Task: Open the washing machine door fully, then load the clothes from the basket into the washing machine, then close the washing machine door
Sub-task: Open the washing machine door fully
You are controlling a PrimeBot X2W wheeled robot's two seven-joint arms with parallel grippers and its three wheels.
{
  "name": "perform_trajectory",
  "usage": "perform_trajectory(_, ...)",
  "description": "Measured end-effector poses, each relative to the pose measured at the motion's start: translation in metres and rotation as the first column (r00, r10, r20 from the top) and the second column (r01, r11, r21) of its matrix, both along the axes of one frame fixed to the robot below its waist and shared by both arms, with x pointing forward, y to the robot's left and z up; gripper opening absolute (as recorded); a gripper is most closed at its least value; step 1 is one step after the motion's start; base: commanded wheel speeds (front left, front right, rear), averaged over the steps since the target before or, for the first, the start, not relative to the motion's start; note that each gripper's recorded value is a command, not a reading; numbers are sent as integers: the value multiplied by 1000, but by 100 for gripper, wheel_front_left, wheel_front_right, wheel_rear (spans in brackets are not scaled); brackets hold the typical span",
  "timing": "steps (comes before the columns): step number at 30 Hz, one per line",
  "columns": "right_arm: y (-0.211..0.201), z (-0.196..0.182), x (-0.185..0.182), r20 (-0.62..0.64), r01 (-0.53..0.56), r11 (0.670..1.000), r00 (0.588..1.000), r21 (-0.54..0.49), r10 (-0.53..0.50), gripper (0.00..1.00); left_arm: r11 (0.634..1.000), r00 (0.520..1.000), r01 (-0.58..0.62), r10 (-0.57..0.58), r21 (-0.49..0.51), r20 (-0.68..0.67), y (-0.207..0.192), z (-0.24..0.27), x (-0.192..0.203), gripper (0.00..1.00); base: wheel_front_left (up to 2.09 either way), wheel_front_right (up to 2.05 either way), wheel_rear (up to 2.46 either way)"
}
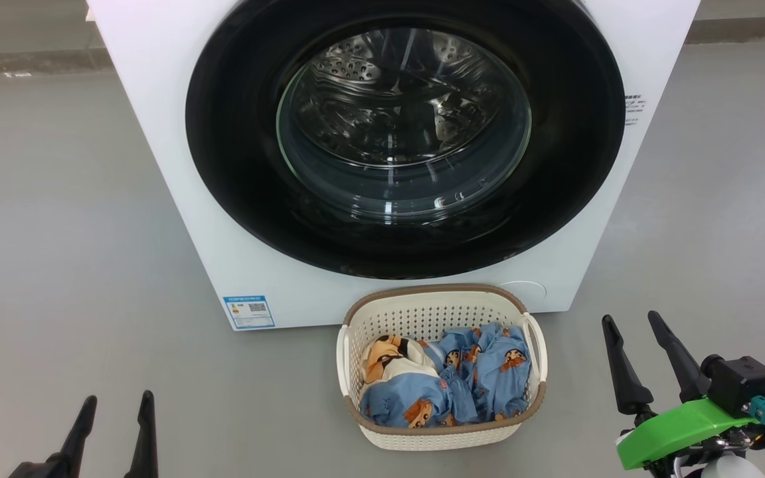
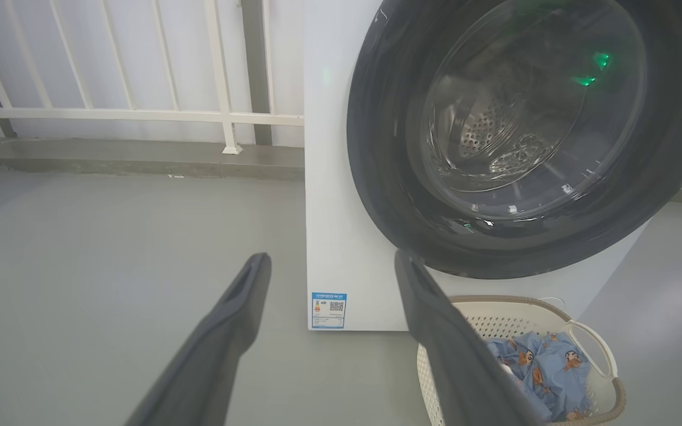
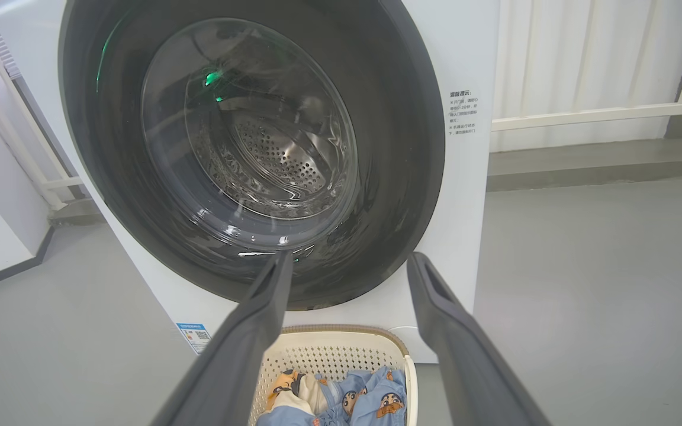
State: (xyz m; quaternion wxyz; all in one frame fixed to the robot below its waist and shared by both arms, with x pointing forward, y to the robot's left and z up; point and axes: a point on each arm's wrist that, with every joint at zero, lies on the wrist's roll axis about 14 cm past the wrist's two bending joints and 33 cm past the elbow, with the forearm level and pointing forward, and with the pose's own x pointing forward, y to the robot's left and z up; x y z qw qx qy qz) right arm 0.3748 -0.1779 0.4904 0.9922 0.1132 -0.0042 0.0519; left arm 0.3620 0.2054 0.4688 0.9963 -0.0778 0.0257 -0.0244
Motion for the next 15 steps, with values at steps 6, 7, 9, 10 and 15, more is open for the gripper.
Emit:
perform_trajectory(6, 1, 0, 0, 1, 3, 1000, 1000, 5, -3, 100, 1000, 1000, -1, 1, 15, -2, 1, -1, 1, 100, 46, 46, -91)
perform_trajectory(7, 1, 0, 0, 1, 3, 1000, 1000, 7, -3, 100, 1000, 1000, 0, 0, 18, -3, 1, -1, 1, 100, 73, 73, -146)
perform_trajectory(9, 1, 0, 0, 1, 4, 1000, 1000, 10, -4, 100, 1000, 1000, 1, -1, 22, -4, 1, -1, 2, 100, 85, 85, -170)
perform_trajectory(10, 1, 0, 0, 1, 5, 1000, 1000, 11, -5, 100, 1000, 1000, 1, -1, 22, -5, 1, -2, 2, 100, 97, 97, -193)
perform_trajectory(15, 2, -1, 1, -2, 6, 1000, 1000, 14, -6, 100, 1000, 1000, 2, -2, 21, -5, 1, -2, 3, 100, 117, 117, -233)
